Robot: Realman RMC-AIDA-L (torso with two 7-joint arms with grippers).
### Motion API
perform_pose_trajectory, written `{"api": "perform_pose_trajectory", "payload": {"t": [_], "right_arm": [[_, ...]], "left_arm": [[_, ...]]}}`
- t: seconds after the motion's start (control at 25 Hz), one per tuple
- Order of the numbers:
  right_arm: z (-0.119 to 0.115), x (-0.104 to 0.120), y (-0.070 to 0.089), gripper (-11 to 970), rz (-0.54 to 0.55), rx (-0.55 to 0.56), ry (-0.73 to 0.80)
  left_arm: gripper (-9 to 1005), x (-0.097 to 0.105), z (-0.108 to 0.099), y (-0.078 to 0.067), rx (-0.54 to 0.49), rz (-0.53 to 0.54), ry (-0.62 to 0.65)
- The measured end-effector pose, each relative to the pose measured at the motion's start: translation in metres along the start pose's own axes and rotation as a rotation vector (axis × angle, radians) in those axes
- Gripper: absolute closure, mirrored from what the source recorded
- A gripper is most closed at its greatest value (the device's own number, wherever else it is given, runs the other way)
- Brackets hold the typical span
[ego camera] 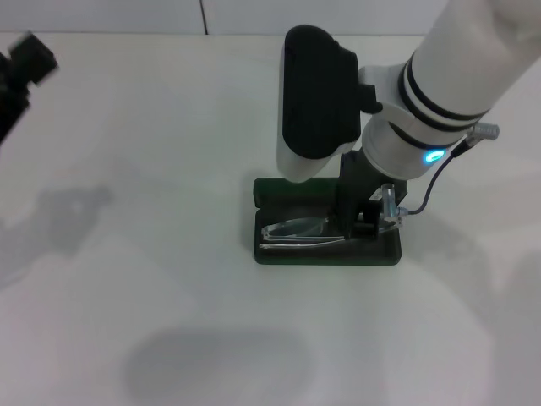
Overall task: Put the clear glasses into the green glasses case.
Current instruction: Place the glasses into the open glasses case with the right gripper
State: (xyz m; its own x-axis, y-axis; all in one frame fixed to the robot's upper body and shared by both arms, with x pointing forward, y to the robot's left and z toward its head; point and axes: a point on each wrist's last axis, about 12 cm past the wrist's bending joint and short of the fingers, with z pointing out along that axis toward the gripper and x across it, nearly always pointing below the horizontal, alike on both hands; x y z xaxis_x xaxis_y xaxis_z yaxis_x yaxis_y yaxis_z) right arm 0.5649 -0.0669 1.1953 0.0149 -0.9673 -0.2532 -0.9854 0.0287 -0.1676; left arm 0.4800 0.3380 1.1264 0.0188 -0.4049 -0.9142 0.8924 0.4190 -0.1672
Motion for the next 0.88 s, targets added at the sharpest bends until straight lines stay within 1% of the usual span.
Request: {"api": "perform_pose_trajectory", "payload": {"t": [0.12, 0.2, 0.28, 0.4, 0.56, 0.68, 0.8, 0.88], "right_arm": [[0.002, 0.000, 0.001, 905, 0.002, 0.009, -0.010], [0.003, 0.001, 0.001, 905, 0.006, 0.013, -0.016], [0.004, 0.001, 0.001, 905, 0.008, 0.015, -0.019], [0.004, 0.002, 0.000, 905, 0.008, 0.024, -0.018], [0.001, 0.000, -0.001, 905, -0.005, 0.048, -0.020], [-0.001, -0.001, -0.001, 905, -0.006, 0.064, -0.019], [-0.003, -0.002, -0.002, 905, -0.006, 0.083, -0.010], [-0.003, -0.002, -0.002, 905, -0.009, 0.091, -0.003]], "left_arm": [[899, -0.013, -0.003, 0.002, 0.070, 0.034, 0.107], [899, -0.019, -0.006, 0.003, 0.095, 0.018, 0.184], [899, -0.025, -0.010, 0.004, 0.118, -0.012, 0.288], [899, -0.027, -0.015, 0.002, 0.132, -0.026, 0.386], [899, -0.025, -0.025, -0.001, 0.114, -0.042, 0.441], [899, -0.026, -0.034, -0.001, 0.059, -0.050, 0.448], [845, -0.025, -0.041, -0.001, 0.010, -0.056, 0.453], [808, -0.023, -0.044, -0.002, -0.001, -0.062, 0.458]]}}
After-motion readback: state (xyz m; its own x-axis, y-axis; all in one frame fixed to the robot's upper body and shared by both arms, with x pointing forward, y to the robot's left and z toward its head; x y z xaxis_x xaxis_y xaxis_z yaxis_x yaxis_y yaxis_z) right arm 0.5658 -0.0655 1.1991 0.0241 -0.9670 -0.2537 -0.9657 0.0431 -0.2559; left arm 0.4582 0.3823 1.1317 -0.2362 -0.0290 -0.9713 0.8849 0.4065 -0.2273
